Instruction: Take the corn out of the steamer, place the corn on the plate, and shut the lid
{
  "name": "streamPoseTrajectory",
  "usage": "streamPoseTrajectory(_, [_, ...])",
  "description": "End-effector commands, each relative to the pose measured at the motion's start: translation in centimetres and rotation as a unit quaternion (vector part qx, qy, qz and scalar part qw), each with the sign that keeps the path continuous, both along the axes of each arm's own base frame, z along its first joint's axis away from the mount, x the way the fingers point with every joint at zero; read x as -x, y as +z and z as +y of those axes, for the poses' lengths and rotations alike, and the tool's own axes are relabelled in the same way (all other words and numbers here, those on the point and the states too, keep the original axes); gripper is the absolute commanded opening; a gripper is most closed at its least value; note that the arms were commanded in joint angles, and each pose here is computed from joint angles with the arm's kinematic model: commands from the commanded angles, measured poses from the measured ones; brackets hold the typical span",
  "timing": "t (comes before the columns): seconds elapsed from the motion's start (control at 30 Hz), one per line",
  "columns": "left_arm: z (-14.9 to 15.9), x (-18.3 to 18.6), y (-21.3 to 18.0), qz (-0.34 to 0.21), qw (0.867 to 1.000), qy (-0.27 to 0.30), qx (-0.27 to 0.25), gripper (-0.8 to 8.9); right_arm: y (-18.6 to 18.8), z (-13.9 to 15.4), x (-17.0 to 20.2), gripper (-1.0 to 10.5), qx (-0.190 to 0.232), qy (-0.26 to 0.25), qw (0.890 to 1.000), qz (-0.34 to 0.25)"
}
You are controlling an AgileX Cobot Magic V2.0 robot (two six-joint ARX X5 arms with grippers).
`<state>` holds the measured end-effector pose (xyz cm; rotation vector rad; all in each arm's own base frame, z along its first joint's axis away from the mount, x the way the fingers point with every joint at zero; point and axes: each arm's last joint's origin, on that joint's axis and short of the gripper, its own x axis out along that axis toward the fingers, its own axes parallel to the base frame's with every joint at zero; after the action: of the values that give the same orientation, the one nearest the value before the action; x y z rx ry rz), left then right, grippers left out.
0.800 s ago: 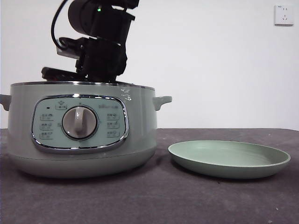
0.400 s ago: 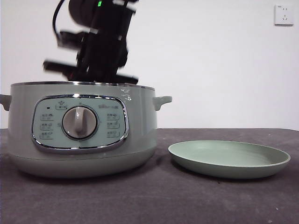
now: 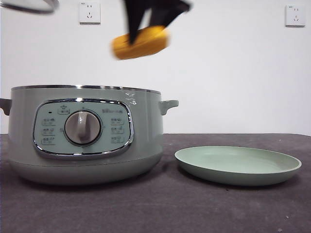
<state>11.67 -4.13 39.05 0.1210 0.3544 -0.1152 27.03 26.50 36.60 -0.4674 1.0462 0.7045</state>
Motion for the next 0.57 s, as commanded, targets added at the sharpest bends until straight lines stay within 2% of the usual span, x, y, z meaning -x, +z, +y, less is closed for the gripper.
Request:
streamPoseTrajectory(0.03, [-0.6,-0.9,0.8,-0.026,0.999,-0.033,0.018,-0.09,1.0,-2.3,0.3,-0.1,0.017,-0.016,1.000,0.013])
streamPoseTrajectory(0.2, [-1.9,-3.1,0.4,-0.013,0.995,-0.091,0.035,-0.09,3.1,-6.1,-0.4,-0.1,0.007,-0.070,0.997,-0.012])
streamPoseTrajectory(0.3, [-2.5,-4.1,0.1,-0.007,0.993,-0.112,0.042,-0.09,3.2,-7.9,-1.4,-0.1,-0.002,-0.121,0.993,-0.006])
streamPoseTrajectory(0.43, [-2.9,-4.8,-0.1,0.000,0.991,-0.125,0.046,-0.09,2.3,-9.6,-2.5,-0.1,0.005,-0.164,0.986,0.012])
streamPoseTrajectory(0.57, [-3.1,-5.2,-0.4,0.006,0.991,-0.125,0.044,-0.09,-0.3,-10.6,-3.0,-0.1,0.035,-0.181,0.981,0.051])
